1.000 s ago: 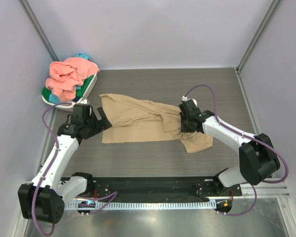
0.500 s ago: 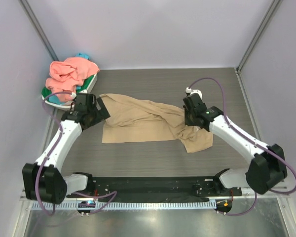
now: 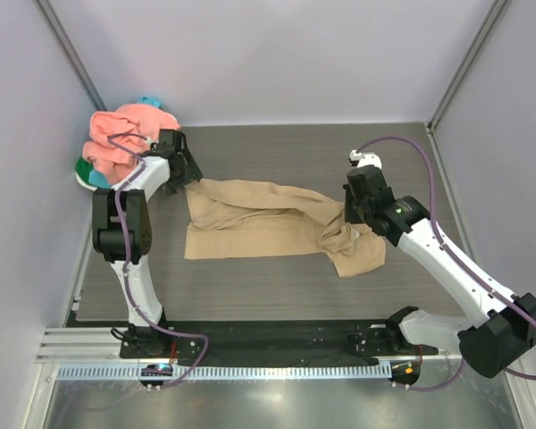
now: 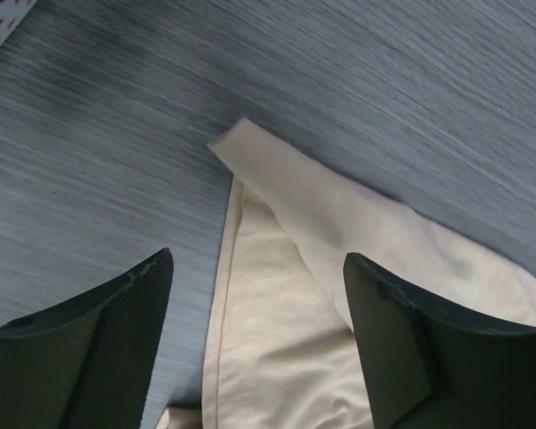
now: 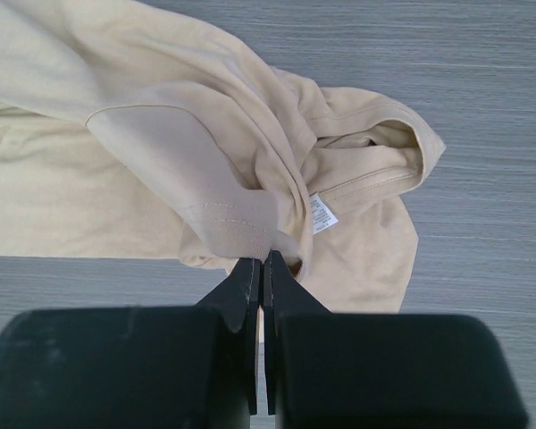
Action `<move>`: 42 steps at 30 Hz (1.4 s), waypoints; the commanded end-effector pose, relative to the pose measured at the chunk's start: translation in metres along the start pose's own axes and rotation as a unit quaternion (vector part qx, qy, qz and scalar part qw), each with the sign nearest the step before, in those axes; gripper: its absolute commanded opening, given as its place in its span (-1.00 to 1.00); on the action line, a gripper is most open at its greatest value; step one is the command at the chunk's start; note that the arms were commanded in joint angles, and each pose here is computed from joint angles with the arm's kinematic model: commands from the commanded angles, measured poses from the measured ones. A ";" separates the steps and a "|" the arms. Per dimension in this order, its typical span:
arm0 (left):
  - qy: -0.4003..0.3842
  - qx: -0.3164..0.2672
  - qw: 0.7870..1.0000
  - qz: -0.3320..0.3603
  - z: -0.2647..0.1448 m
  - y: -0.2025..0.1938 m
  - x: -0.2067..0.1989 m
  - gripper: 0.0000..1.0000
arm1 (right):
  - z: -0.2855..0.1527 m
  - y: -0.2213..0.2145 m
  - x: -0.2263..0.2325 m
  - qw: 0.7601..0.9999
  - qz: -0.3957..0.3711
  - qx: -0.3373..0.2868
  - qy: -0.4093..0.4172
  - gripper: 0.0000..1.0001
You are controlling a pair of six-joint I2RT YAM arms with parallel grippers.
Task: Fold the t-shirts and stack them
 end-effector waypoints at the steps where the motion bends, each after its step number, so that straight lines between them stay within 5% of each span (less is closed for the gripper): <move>1: 0.008 -0.027 1.000 -0.005 0.005 0.027 0.002 0.51 | -0.005 0.008 0.006 1.000 -0.003 -0.005 0.017 -0.98; 9: 0.012 -0.029 0.999 -0.028 0.034 0.023 0.015 0.32 | 0.004 0.000 0.013 0.999 -0.008 0.013 0.030 -0.98; 16: 0.008 -0.028 0.999 -0.029 0.059 0.026 0.010 -0.28 | 0.014 -0.003 0.015 0.999 -0.012 0.023 0.024 -0.98; 21: -0.003 -0.030 0.999 -0.029 0.068 0.037 0.007 -0.44 | 0.018 -0.005 0.014 0.999 -0.015 0.026 0.017 -0.98; 25: -0.004 -0.034 0.999 -0.036 0.063 0.042 0.009 -1.00 | 0.018 -0.003 0.013 0.999 -0.016 0.024 0.014 -0.98; 42: -0.029 -0.062 0.997 -0.040 -0.058 0.064 0.009 -1.00 | -0.008 0.028 0.013 1.000 0.008 -0.018 0.015 -0.98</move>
Point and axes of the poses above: each gripper's point midway between its finger pads, its own z axis out along the fingers, its own x axis along the line the jaws close on, y = z × x, the point moved 1 cm from there along -z, back along the fingers, and after that the axes turned 11 degrees about z, right-handed, at the moved point
